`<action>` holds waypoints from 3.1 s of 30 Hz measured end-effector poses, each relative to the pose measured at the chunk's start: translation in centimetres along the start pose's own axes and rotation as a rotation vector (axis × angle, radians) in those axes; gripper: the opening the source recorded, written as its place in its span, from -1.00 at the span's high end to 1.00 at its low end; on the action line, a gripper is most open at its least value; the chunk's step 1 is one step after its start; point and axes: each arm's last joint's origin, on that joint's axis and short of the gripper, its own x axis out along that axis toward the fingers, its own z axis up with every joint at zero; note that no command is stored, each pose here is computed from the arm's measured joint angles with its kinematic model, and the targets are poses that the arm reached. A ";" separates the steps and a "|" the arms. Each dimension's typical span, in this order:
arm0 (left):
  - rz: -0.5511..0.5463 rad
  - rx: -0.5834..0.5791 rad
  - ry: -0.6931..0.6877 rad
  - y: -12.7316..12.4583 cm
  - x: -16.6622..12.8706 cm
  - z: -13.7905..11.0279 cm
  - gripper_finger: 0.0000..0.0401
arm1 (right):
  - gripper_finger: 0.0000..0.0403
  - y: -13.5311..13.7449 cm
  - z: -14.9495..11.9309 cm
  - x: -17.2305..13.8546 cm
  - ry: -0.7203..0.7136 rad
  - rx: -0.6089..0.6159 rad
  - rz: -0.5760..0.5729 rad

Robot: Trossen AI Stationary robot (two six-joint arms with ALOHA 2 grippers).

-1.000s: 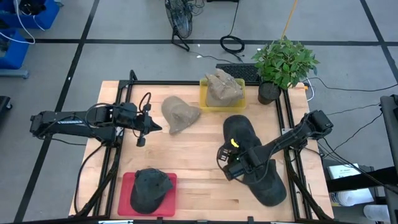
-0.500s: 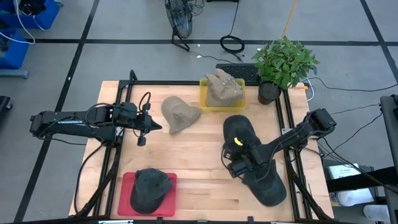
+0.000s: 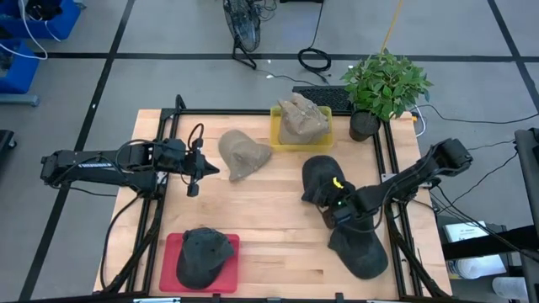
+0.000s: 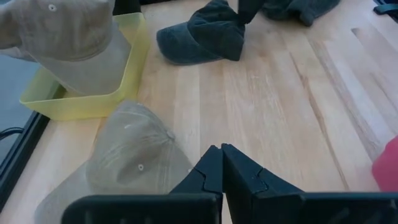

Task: Pick & Place hat
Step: Put the black cap into the red bin

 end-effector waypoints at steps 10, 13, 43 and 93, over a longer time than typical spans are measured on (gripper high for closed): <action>0.012 -0.043 -0.021 0.1 0.0 0.2 0.93 | -0.46 -1.2 2.0 1.4 -0.056 0.010 -0.039; 0.022 -0.042 -0.035 0.1 0.0 0.4 0.94 | -0.45 -1.4 2.6 1.8 -0.077 0.012 -0.049; 0.034 -0.014 -0.051 0.2 0.0 0.5 0.98 | 0.98 3.0 3.1 -2.3 -0.166 -0.517 -0.159; 0.183 0.056 -0.198 0.8 -0.3 2.1 0.98 | 0.62 11.4 4.5 -3.2 0.248 -1.249 0.057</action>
